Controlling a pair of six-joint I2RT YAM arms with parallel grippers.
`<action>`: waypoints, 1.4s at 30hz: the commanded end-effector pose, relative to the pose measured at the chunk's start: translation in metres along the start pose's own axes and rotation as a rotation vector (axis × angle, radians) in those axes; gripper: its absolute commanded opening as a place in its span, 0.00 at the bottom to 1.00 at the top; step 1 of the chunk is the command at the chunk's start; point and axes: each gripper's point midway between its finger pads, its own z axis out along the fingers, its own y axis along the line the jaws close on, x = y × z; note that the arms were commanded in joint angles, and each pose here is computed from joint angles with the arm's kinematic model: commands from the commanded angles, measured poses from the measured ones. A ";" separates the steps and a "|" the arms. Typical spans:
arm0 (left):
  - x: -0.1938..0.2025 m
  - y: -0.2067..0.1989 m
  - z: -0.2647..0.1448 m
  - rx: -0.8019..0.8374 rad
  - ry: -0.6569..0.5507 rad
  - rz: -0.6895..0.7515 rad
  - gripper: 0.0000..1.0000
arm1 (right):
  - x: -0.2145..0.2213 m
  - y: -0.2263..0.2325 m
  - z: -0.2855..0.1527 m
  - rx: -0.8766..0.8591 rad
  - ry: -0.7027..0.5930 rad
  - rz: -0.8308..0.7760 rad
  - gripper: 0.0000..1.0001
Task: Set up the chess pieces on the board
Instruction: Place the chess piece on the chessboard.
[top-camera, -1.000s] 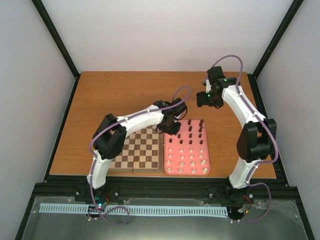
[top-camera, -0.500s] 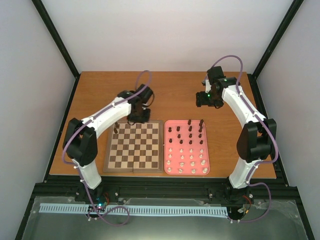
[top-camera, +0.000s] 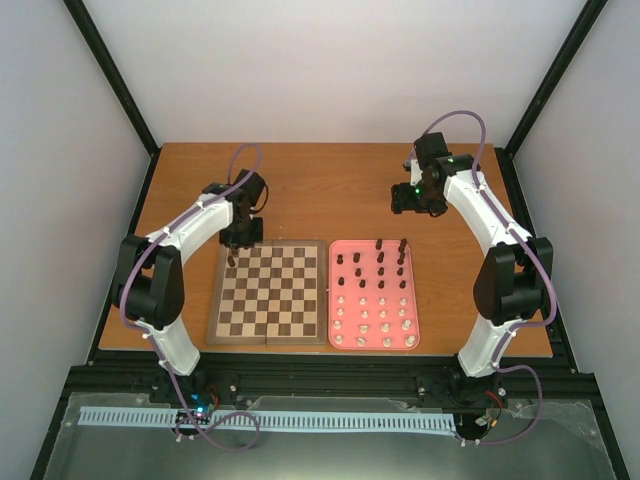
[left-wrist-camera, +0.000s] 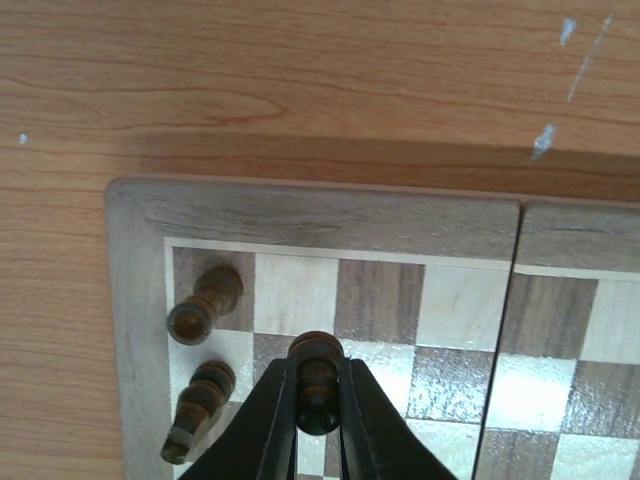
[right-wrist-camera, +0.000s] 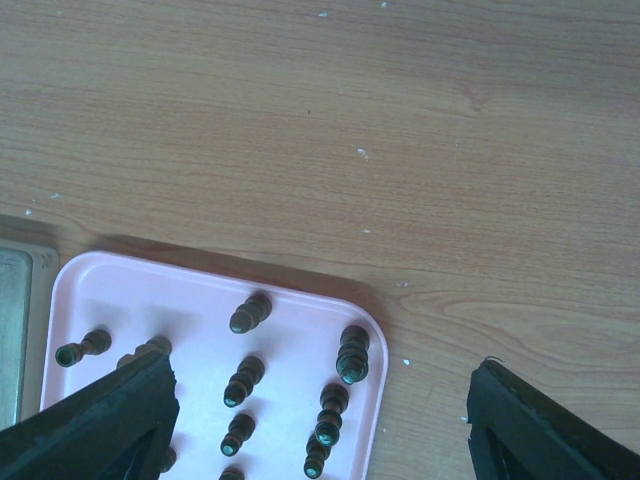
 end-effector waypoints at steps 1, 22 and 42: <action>-0.011 0.011 0.006 -0.012 -0.020 0.001 0.02 | 0.002 -0.004 0.003 0.002 0.006 0.001 0.79; -0.004 0.010 0.028 0.027 0.049 -0.008 0.03 | 0.002 -0.004 0.009 0.002 0.020 0.002 0.79; -0.004 0.010 0.031 0.025 0.060 0.000 0.16 | 0.003 -0.005 0.010 0.002 0.026 -0.001 0.79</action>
